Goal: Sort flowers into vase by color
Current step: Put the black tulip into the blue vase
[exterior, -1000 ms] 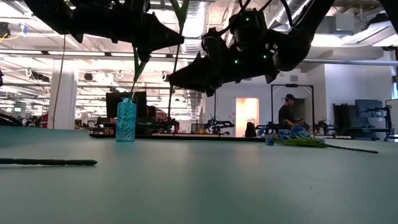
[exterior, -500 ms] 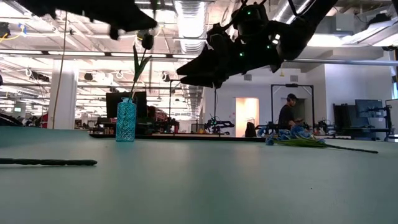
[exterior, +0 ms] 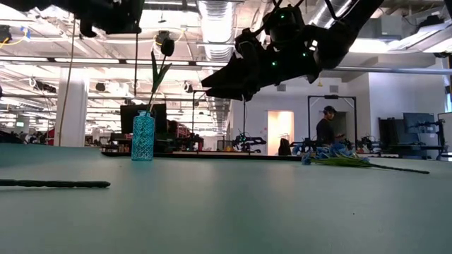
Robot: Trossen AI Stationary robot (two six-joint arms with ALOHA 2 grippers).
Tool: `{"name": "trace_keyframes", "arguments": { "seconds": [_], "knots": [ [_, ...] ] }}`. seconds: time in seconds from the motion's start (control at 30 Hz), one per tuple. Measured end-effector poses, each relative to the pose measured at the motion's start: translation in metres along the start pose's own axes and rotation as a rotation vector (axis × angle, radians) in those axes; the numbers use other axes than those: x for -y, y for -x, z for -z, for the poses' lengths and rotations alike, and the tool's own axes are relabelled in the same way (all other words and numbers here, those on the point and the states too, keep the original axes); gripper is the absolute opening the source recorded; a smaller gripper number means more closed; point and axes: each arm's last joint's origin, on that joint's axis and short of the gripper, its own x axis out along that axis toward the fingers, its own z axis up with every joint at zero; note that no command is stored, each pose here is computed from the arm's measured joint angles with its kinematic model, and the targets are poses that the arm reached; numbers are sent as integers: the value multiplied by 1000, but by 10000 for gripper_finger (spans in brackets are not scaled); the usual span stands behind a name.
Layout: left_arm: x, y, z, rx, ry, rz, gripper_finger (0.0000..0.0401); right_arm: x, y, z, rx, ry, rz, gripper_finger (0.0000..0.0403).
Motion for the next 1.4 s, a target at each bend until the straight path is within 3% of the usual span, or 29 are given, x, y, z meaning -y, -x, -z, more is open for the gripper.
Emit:
{"name": "trace_keyframes", "arguments": {
  "seconds": [0.13, 0.5, 0.9, 1.4],
  "knots": [
    [-13, -14, 4, -4, 2, -62, 0, 0, 0, 0, -1, -7, 0, 317],
    [-39, -43, 14, -22, 104, -21, 0, -6, -1, 4, -34, -10, -17, 317],
    [-42, -66, 29, -65, 94, -23, 0, -6, -1, 5, -49, -13, -16, 317],
    [-39, -71, 38, -119, 95, 7, 0, -6, -1, 6, -61, -10, -16, 317]
  ]
}}
